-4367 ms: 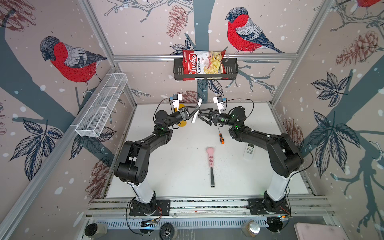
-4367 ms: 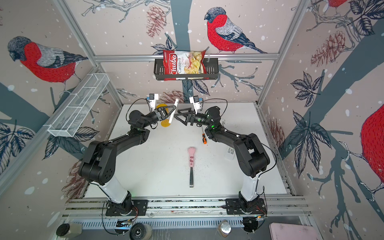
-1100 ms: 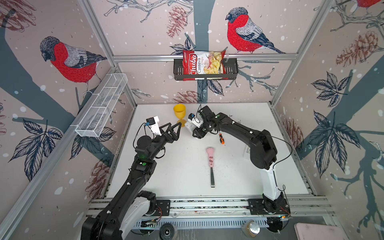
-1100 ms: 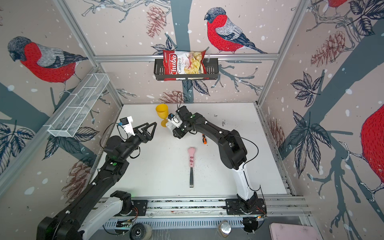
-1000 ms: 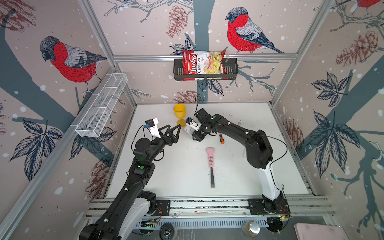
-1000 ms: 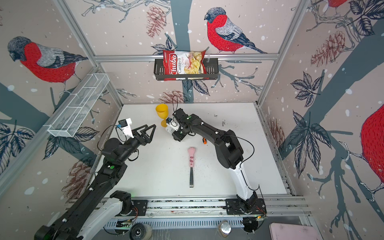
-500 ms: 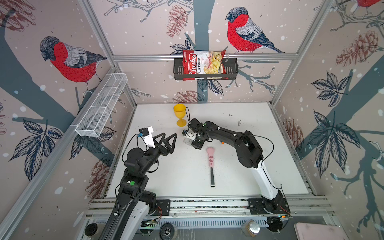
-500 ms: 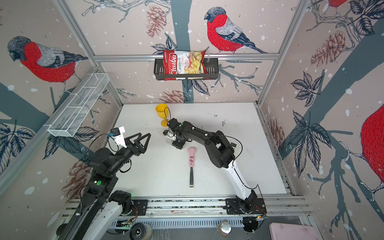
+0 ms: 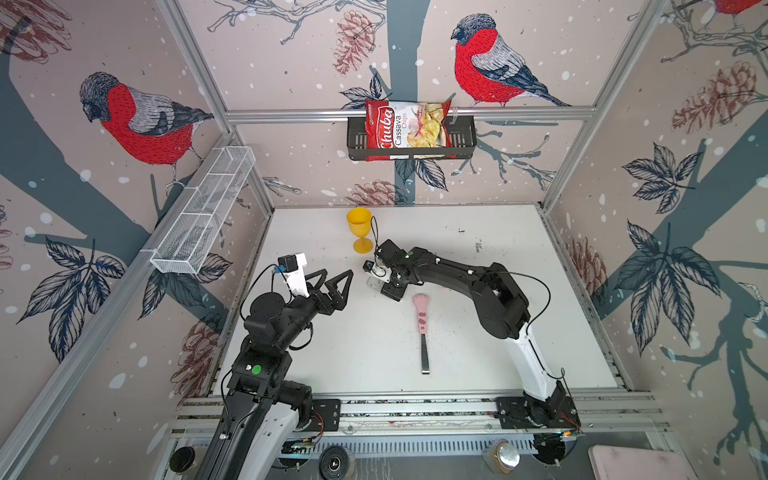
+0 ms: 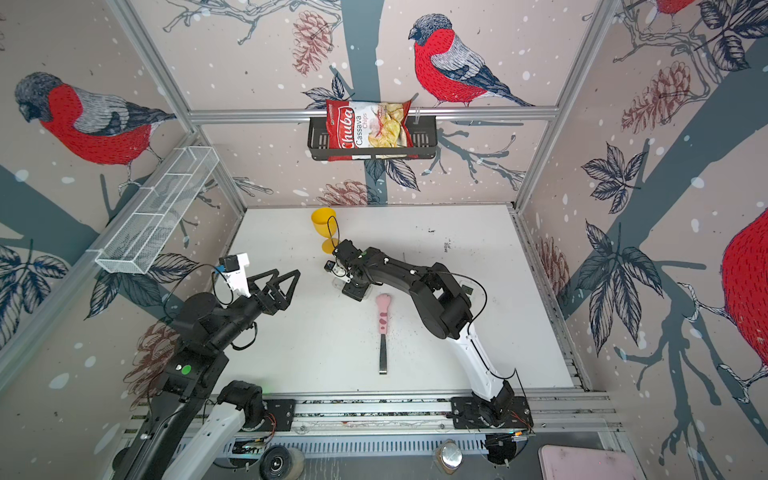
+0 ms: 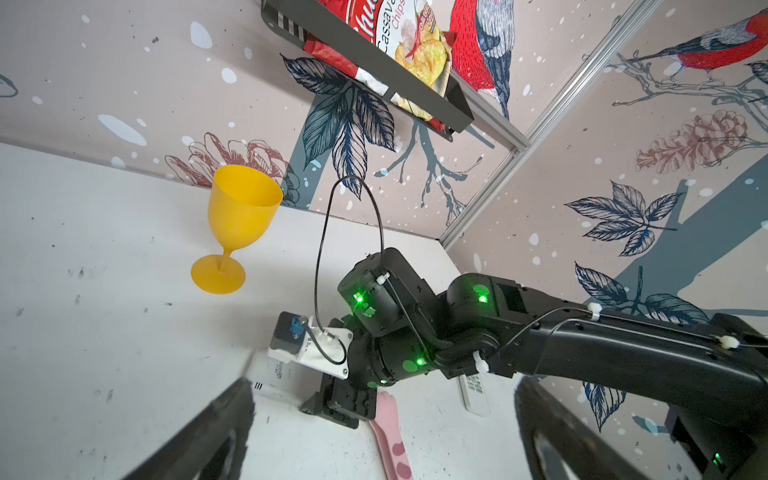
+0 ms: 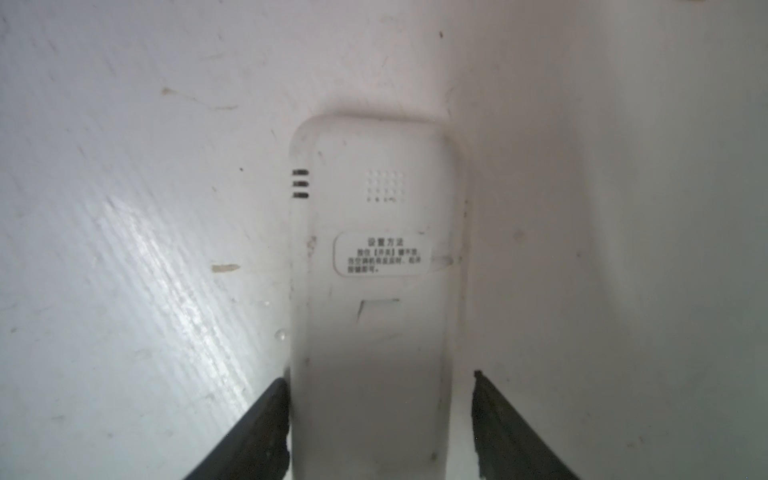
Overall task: Unload the batteries from the remote control
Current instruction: 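Lower the remote face-down onto the table with the right gripper, then release the remote and withdraw the right gripper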
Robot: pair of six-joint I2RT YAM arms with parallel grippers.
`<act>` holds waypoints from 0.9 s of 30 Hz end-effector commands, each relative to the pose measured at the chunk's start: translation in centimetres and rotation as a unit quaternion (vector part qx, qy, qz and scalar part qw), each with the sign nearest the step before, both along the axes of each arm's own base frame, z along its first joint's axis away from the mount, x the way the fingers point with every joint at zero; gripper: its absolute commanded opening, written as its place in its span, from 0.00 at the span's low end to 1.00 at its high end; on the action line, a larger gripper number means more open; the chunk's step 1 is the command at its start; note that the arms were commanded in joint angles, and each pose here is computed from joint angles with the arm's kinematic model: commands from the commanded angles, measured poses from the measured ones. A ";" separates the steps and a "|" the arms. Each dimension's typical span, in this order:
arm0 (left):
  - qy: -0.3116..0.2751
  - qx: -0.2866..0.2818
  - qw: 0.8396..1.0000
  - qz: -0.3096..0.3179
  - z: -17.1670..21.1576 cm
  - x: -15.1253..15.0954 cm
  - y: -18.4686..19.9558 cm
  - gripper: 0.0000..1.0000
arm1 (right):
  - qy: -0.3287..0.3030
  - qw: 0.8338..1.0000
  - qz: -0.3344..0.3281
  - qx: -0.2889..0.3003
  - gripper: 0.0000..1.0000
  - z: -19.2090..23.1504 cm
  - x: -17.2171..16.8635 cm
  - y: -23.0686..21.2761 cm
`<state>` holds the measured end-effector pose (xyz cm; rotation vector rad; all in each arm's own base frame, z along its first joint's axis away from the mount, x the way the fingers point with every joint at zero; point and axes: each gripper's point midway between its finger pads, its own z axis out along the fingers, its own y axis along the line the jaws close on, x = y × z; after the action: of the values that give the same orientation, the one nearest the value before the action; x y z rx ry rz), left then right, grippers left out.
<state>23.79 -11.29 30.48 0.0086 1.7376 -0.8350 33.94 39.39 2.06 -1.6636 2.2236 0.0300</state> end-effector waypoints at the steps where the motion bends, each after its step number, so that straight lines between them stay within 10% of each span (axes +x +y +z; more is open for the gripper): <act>1: 0.002 0.011 1.000 -0.002 -0.3 0.0 0.0 0.97 | -0.017 0.997 -0.029 -0.067 0.71 -1.9 0.5 -3.8; 15: 0.042 0.082 0.995 -0.022 -1.1 4.4 -1.3 0.97 | -0.026 0.996 -0.083 -0.010 0.71 -0.1 2.7 -6.9; 27: 0.089 0.258 0.954 -0.127 -3.0 8.7 -7.8 0.96 | -0.009 0.931 -0.178 0.317 0.75 11.3 2.7 -7.2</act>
<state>32.52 -18.89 29.73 0.4227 2.0222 -0.6547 36.22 30.84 9.98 -1.0585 2.2356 0.3756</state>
